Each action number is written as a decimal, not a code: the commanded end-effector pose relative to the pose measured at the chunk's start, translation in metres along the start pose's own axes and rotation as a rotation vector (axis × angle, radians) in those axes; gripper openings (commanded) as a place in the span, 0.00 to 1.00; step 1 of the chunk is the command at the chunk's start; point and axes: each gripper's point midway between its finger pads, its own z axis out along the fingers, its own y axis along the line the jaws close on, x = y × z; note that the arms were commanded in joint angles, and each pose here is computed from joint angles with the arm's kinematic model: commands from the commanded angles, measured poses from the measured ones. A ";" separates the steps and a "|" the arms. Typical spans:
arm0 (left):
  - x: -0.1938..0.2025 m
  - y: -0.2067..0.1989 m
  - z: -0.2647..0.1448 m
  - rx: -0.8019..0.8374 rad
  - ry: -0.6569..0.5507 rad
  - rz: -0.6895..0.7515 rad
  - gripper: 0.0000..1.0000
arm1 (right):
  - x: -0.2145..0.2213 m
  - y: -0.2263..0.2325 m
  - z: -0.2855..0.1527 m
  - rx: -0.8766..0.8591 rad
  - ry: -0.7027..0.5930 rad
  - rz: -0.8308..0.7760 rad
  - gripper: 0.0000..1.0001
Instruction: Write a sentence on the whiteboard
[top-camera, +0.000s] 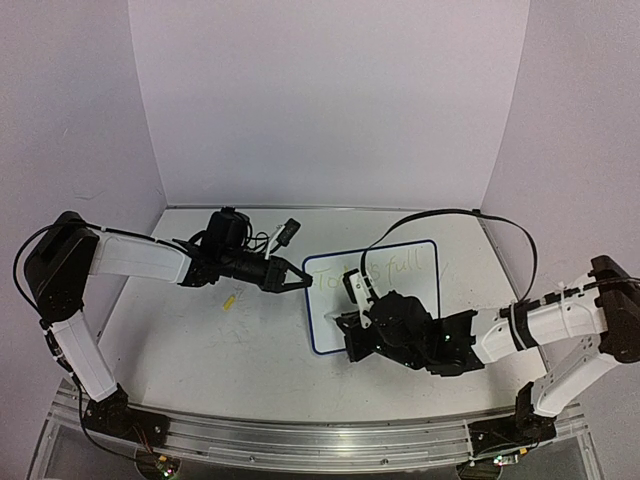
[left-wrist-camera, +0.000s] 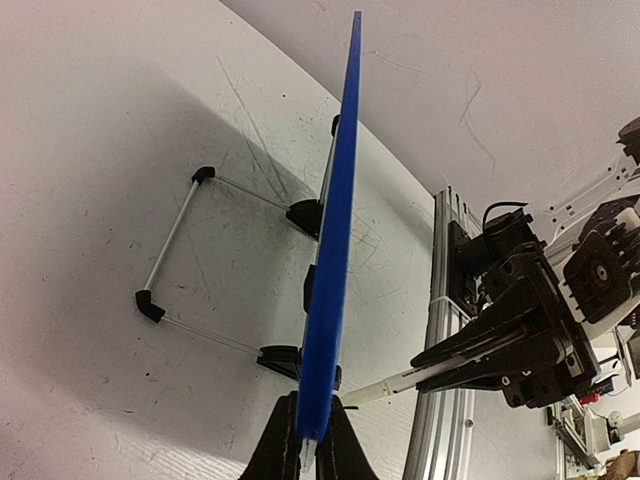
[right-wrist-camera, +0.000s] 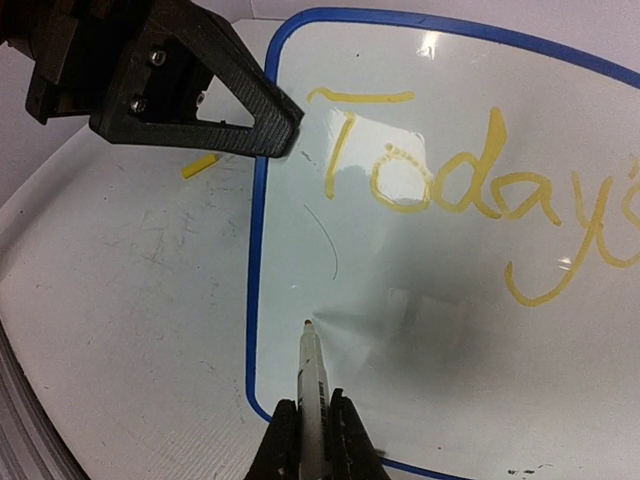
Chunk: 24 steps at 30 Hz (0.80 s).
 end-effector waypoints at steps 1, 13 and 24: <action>-0.009 0.000 -0.001 -0.021 -0.008 0.012 0.00 | -0.022 0.007 0.006 0.007 -0.060 0.035 0.00; -0.011 -0.002 -0.002 -0.020 -0.011 0.018 0.00 | 0.003 0.004 0.007 -0.008 0.003 0.031 0.00; -0.009 -0.001 -0.001 -0.021 -0.008 0.017 0.00 | 0.019 -0.004 0.005 0.008 0.042 0.034 0.00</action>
